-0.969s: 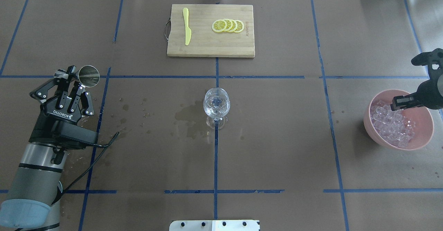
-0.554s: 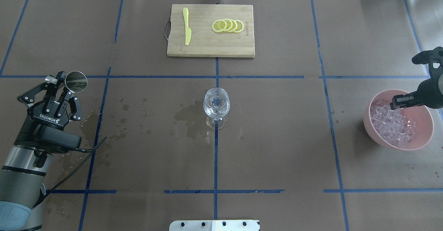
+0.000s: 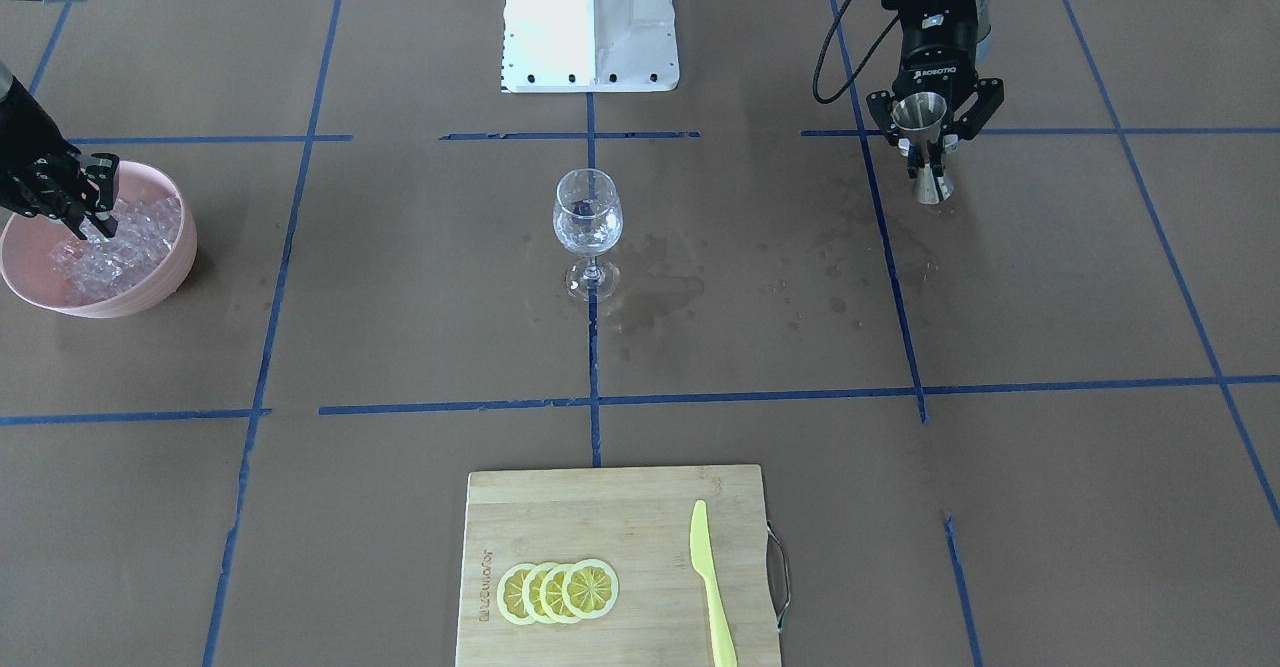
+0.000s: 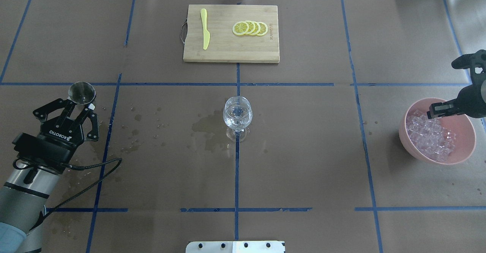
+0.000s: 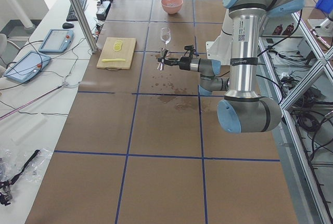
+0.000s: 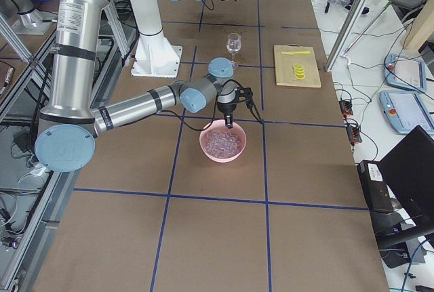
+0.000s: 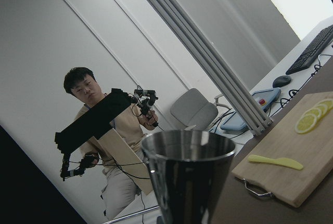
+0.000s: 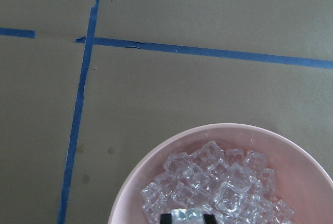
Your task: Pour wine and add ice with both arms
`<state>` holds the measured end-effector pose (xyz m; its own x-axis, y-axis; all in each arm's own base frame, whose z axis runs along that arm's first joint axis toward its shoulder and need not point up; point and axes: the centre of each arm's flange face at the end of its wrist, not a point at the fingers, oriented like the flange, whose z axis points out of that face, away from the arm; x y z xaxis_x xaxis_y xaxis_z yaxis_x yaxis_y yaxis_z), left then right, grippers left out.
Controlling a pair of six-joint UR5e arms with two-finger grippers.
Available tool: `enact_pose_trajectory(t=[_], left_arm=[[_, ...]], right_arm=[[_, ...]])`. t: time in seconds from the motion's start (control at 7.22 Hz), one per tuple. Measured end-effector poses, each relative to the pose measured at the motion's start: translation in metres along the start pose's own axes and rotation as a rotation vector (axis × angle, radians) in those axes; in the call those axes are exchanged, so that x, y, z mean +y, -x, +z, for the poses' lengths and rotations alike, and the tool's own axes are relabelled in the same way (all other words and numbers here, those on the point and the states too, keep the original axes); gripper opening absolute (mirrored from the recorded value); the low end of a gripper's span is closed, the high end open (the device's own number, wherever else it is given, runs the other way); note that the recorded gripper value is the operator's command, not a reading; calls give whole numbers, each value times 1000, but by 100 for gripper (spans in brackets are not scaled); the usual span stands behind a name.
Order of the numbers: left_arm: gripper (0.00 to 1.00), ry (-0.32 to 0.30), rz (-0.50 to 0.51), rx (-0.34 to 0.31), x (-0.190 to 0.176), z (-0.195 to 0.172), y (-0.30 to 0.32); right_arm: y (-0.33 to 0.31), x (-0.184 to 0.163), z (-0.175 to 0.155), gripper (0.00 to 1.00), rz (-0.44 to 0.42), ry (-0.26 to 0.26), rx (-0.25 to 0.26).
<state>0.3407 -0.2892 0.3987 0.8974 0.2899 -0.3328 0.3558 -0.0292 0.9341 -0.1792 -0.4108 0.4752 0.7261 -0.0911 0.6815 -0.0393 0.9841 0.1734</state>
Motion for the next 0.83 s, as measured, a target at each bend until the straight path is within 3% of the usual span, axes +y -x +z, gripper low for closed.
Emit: enact_pose_trajectory(t=[0.42, 0.83], left_arm=[[0, 20, -326, 42, 6, -9, -14], [0, 62, -561, 97, 12, -28, -38]], right_arm=[[3, 0, -4, 0, -4, -8, -5], [3, -1, -4, 0, -5, -9, -4]])
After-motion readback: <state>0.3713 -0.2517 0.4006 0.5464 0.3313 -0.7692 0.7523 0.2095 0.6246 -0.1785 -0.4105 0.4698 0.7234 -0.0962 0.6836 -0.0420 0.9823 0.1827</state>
